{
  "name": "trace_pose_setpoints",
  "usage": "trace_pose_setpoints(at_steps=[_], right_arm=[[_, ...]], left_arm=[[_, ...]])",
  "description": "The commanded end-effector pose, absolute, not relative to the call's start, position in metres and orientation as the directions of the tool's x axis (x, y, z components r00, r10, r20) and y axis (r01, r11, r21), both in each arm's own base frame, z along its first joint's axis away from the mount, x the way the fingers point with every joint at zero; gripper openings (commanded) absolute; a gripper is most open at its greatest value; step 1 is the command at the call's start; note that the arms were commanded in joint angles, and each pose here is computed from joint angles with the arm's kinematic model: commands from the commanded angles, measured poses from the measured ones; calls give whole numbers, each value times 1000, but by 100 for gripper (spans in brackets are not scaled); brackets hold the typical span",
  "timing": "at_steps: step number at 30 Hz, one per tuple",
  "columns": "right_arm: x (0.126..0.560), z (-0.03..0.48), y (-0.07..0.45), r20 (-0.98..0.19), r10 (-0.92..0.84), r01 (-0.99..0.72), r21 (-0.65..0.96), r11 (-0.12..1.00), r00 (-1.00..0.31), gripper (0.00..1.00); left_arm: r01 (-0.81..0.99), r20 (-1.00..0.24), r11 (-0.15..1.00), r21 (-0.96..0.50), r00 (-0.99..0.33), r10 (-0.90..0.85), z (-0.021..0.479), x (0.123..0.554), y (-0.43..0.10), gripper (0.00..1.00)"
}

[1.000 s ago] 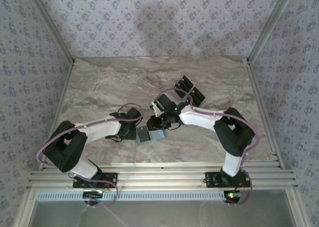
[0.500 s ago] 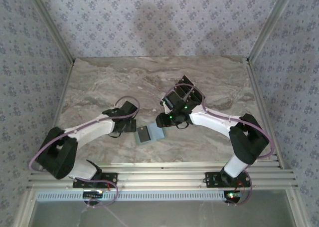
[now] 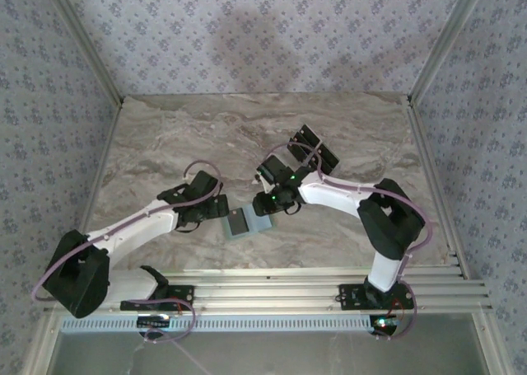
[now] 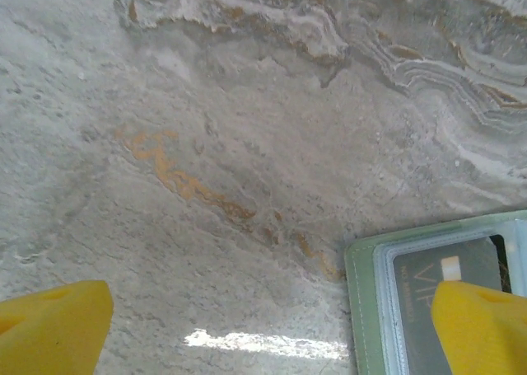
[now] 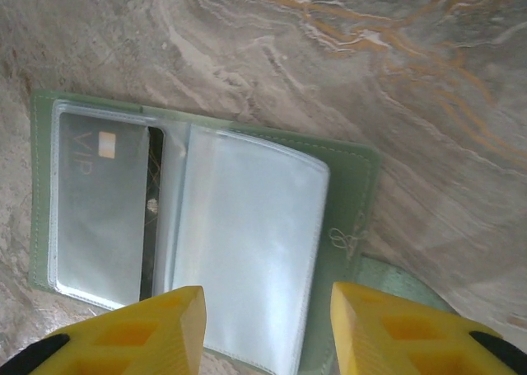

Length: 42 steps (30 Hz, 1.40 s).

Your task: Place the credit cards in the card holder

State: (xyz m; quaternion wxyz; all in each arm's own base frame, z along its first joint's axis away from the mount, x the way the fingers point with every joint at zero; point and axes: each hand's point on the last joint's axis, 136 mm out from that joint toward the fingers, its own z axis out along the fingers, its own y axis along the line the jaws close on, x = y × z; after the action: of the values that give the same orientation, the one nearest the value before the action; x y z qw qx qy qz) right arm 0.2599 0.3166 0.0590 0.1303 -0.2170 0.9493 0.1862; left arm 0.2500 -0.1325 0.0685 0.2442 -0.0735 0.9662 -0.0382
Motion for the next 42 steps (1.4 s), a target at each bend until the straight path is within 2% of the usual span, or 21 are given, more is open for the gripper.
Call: trace_pose_setpoints(at_steps=[1,17,28,42], right_arm=[[264,63,326,-337,-402,-497,276,823,-851,46],[270,26,319,-246,-441,-495,235,837,-863,46],[241,14,331,-155,-372,-401,434,806,-915,46],[234,16,339,-133,-372,-387,487,783,-919,45]], left_arm=[[-134,-451,982,-130,-874,-179,60,247,-139,100],[-128,-407,990,-53,-903,-139,29,234,-142,100],[-126,-417,992,-28,-900,-126,24,236,-141,100],[-101,-474,993,-61,-872,-118,49,243,-144,100]])
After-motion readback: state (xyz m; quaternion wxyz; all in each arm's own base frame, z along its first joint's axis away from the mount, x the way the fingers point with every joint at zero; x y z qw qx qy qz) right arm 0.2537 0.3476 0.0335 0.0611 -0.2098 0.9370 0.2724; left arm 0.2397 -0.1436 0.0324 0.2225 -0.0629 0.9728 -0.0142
